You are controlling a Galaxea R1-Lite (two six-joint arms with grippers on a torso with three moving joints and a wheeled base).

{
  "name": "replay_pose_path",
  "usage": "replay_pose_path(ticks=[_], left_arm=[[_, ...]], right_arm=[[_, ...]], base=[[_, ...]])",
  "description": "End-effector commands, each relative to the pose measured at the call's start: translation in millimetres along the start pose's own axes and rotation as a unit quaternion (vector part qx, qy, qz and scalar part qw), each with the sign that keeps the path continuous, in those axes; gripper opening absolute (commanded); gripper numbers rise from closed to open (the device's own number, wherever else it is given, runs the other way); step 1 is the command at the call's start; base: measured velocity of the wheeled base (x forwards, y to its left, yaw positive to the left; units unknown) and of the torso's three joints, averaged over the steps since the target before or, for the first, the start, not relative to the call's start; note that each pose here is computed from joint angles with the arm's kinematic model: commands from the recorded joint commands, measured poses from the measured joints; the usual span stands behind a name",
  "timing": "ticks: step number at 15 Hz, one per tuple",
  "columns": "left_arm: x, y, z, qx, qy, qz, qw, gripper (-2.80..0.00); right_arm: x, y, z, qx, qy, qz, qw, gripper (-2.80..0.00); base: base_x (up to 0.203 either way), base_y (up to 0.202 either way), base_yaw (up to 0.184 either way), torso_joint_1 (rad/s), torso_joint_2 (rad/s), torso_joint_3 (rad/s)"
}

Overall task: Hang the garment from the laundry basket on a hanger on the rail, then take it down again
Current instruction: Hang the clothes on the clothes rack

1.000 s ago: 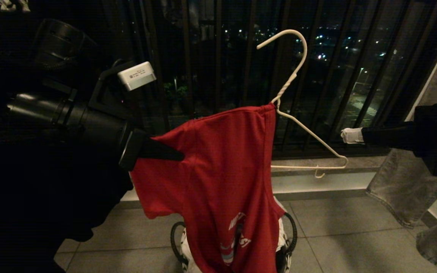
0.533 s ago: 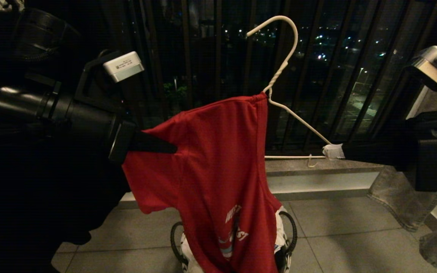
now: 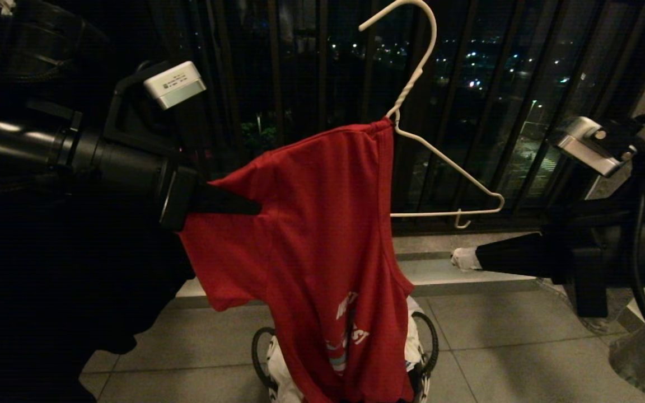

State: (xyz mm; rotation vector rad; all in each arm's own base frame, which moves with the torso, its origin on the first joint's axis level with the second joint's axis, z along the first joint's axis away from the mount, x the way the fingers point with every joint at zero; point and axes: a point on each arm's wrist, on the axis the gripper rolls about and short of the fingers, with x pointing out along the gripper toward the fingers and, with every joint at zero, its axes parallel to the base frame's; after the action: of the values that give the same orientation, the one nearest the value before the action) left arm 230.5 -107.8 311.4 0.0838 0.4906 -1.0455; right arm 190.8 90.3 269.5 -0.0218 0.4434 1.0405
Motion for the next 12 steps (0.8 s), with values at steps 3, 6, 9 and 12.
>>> replay_pose_path(ticks=[3,6,9,12], left_arm=[[0,1.2,0,-0.001,0.0,0.0,1.0,-2.8],[-4,-1.7,0,0.002,-0.004,0.001,1.0,-2.8],[-8,-4.2,1,0.004,-0.009,0.003,0.9999,-2.8],[-11,-6.2,1,0.003,-0.009,0.003,0.9999,-2.8]], right_arm=[[36,-26,-11,0.032,0.041,0.004,0.999,-2.8],[49,-39,-12,0.036,0.042,-0.018,0.998,-2.8],[57,-46,-13,0.043,0.053,-0.032,0.997,-2.8],[60,-55,-13,0.049,0.059,-0.057,0.995,-2.8]], base=[[0.0,0.0,0.0,0.0,0.0,0.0],[0.0,0.0,0.0,0.0,0.0,0.0],[0.0,0.0,0.0,0.0,0.0,0.0],[0.0,0.0,0.0,0.0,0.0,0.0]])
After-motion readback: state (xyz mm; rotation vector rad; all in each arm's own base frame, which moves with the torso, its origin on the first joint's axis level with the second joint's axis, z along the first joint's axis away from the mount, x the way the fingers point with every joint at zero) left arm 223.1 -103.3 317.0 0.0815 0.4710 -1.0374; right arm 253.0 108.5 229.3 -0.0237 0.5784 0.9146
